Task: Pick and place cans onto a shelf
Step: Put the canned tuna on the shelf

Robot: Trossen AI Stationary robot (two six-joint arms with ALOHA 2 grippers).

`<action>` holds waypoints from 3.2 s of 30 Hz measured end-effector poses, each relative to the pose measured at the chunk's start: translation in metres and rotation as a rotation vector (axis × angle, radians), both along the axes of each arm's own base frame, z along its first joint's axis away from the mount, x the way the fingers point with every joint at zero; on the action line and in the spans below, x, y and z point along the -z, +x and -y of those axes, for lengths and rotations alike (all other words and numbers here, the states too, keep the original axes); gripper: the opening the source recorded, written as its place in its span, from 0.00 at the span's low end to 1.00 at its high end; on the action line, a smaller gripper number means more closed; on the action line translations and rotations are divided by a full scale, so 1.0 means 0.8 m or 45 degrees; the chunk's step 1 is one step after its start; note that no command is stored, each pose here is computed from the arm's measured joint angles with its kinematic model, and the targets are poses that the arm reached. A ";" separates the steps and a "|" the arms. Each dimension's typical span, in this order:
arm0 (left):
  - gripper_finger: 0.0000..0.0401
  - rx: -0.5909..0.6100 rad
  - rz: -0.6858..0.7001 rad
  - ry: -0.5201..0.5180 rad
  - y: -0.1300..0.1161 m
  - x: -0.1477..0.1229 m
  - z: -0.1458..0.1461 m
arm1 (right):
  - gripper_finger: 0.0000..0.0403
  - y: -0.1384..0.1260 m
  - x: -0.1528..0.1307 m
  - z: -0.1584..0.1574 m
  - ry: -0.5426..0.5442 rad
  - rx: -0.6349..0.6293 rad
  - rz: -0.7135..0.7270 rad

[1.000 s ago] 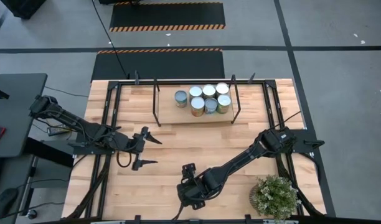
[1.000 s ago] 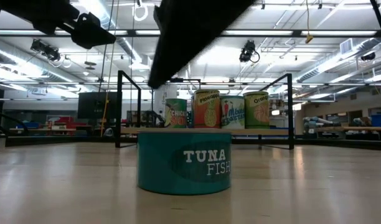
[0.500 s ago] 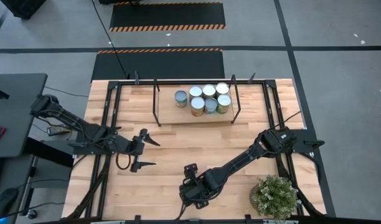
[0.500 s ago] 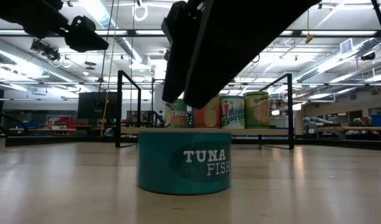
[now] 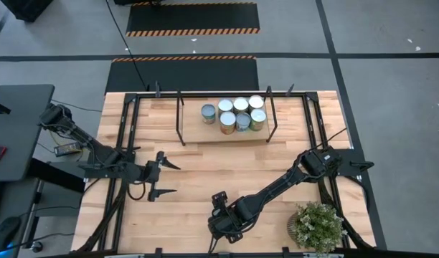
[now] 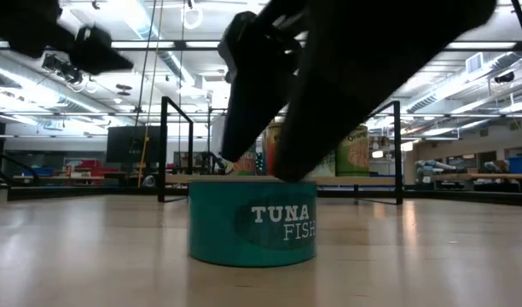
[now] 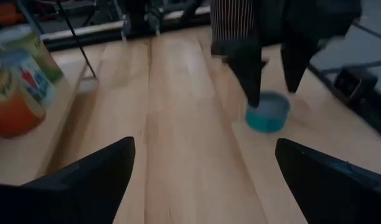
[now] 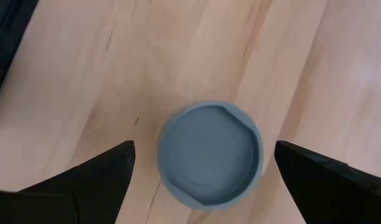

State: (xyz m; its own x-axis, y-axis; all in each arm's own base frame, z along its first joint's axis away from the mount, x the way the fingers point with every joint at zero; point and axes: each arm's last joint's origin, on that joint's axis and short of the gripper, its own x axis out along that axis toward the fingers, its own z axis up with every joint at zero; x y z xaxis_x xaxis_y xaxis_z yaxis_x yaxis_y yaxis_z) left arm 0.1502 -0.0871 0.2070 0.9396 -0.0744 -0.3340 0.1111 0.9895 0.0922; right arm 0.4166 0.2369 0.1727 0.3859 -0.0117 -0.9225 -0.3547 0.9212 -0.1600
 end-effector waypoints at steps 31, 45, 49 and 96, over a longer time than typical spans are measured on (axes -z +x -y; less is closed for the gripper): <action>0.98 -0.016 0.323 -0.223 -0.059 0.034 -0.046 | 0.98 0.008 0.003 0.013 0.069 0.044 -0.015; 0.98 -0.039 0.325 -0.272 -0.062 0.057 -0.048 | 0.92 0.006 0.028 0.023 0.035 0.007 -0.026; 0.98 -0.043 0.335 -0.266 -0.062 0.056 -0.048 | 0.84 0.010 0.028 0.030 0.038 0.024 -0.022; 0.98 -0.101 0.389 -0.271 -0.062 0.052 -0.050 | 0.78 0.083 -0.048 0.374 -0.233 0.649 0.074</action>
State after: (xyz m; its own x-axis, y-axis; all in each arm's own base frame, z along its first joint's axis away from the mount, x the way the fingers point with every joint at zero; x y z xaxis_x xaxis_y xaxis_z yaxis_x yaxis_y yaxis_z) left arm 0.1006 -0.0472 0.1658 0.9991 -0.0352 -0.0221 0.0328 0.9945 -0.0991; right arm 0.4831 -0.0626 0.2108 0.3399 -0.3689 -0.8651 0.1437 0.9294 -0.3398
